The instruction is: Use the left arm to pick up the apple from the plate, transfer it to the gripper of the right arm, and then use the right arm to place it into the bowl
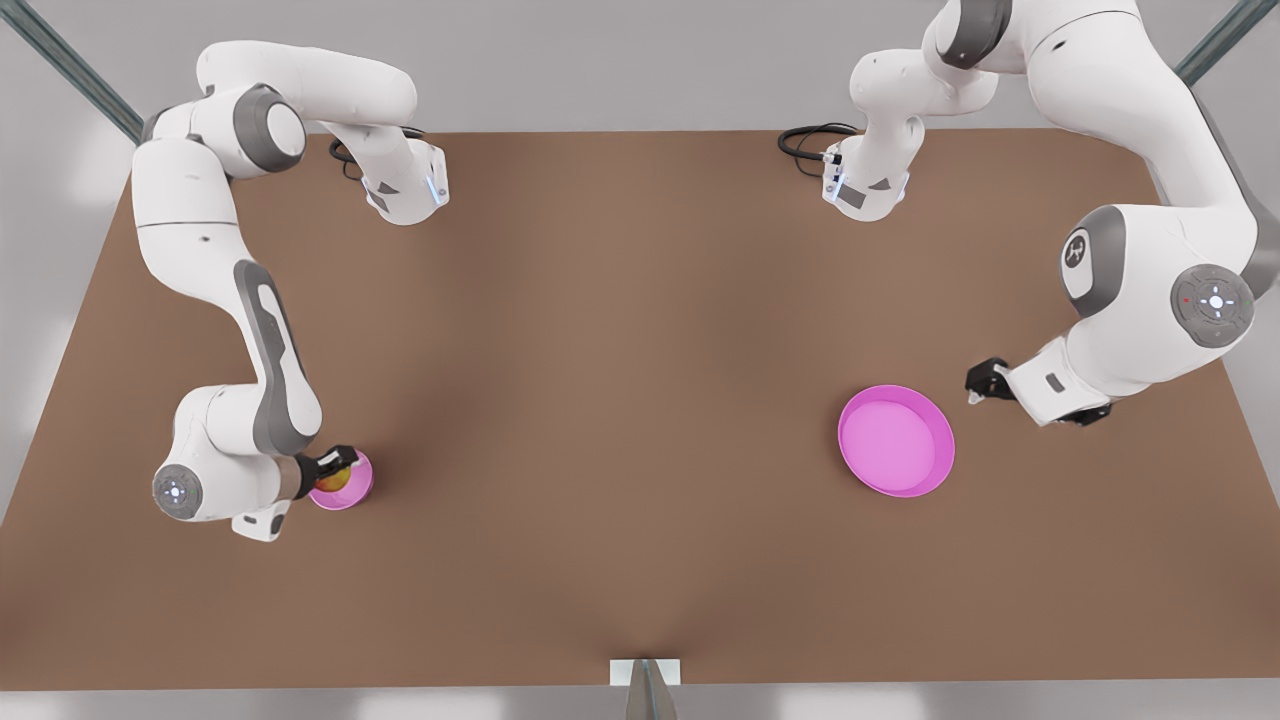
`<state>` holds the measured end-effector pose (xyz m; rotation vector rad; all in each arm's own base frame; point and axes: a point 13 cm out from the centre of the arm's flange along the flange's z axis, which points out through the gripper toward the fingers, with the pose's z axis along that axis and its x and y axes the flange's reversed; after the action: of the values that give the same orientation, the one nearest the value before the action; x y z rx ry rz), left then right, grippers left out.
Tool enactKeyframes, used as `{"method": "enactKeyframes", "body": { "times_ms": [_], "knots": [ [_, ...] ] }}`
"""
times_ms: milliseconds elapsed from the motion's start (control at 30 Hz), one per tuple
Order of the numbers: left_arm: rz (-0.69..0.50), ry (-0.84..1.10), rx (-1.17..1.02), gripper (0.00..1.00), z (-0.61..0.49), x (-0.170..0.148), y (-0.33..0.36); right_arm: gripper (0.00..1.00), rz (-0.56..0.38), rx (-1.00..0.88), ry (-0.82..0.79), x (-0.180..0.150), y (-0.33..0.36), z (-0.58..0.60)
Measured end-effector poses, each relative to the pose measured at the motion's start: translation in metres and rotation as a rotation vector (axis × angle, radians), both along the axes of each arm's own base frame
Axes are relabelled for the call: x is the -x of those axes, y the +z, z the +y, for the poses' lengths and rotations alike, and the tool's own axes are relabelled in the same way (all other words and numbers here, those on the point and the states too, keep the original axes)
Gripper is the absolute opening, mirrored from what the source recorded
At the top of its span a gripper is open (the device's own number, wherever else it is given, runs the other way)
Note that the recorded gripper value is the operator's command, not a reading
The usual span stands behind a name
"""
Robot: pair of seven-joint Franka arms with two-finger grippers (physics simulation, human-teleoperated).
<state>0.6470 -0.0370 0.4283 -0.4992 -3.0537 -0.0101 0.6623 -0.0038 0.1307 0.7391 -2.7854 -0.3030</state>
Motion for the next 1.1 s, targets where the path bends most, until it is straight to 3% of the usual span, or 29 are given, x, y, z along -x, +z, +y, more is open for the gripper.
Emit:
{"method": "enactKeyframes", "body": {
  "times_ms": [233, 267, 367, 467, 633, 733, 867, 1000, 1100],
  "knots": [
    [-0.002, 0.182, -0.006, 1.00, -0.003, 0.000, 0.000, 0.69, -0.021, 0.005, 0.008, -0.005, -0.028, -0.017],
    [-0.002, 0.202, -0.007, 1.00, -0.003, 0.000, 0.000, 0.77, -0.024, 0.004, 0.009, -0.006, -0.032, -0.019],
    [-0.003, 0.256, -0.009, 1.00, -0.005, 0.000, 0.000, 0.77, -0.037, 0.005, 0.018, -0.008, -0.036, -0.022],
    [-0.004, 0.304, -0.011, 1.00, -0.006, 0.000, 0.000, 1.00, -0.046, 0.005, 0.030, -0.010, -0.036, -0.020],
    [-0.005, 0.370, -0.014, 1.00, -0.006, 0.000, 0.000, 1.00, -0.063, 0.001, 0.056, -0.015, -0.019, -0.006],
    [-0.006, 0.399, -0.014, 1.00, -0.007, 0.000, 0.000, 1.00, -0.128, 0.014, 0.086, -0.027, 0.046, 0.014],
    [-0.009, 0.408, -0.012, 1.00, -0.016, 0.000, 0.001, 1.00, -0.258, 0.068, 0.110, -0.030, 0.183, 0.044],
    [-0.012, 0.421, -0.011, 1.00, -0.018, 0.000, 0.001, 1.00, -0.338, 0.156, 0.058, 0.014, 0.321, 0.039],
    [-0.012, 0.431, -0.010, 1.00, -0.018, -0.001, 0.001, 1.00, -0.311, 0.190, -0.014, 0.042, 0.351, 0.018]
  ]
}}
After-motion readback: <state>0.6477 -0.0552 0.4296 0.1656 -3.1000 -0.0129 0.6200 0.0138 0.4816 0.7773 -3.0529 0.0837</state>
